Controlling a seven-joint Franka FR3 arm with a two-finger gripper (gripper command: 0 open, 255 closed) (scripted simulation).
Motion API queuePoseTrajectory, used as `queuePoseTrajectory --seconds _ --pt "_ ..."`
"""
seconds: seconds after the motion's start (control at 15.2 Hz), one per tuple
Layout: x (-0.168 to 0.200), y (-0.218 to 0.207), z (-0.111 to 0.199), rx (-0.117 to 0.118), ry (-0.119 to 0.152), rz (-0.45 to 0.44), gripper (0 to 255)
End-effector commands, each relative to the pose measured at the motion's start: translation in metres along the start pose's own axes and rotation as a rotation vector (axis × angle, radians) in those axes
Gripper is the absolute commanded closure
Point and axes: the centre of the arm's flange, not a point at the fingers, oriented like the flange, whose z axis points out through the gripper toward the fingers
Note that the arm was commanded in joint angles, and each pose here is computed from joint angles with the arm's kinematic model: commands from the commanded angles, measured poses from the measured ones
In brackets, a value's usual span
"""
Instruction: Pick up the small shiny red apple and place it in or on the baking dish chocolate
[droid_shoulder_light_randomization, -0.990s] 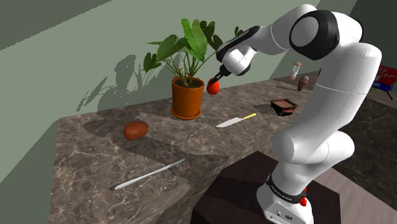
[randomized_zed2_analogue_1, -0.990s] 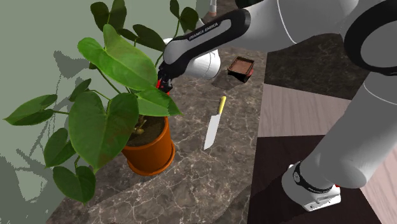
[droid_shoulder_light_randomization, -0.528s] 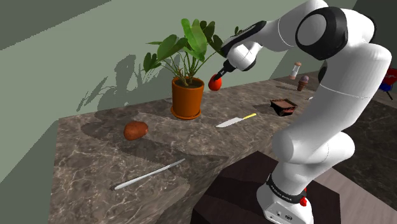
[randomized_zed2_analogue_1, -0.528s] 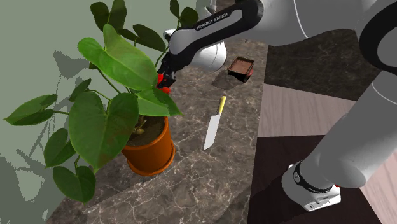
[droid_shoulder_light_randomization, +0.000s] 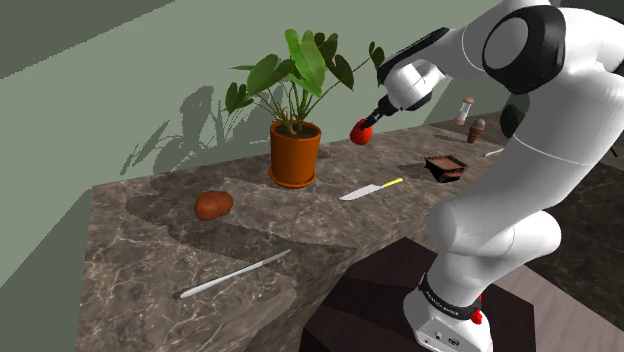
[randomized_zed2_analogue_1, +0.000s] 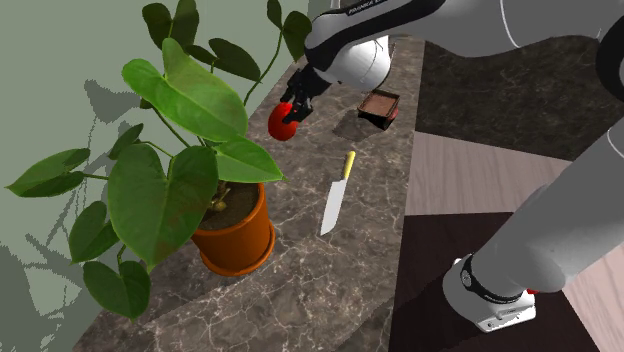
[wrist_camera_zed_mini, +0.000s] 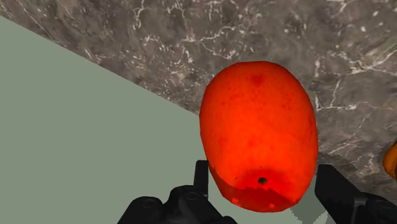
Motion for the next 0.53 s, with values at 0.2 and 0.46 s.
queuePoseTrajectory --seconds 0.2,0.46 --pt "-0.052 0.028 -0.03 0.001 0.001 -0.002 255" --pt "-0.092 0.049 -0.056 0.001 0.001 -0.002 255"
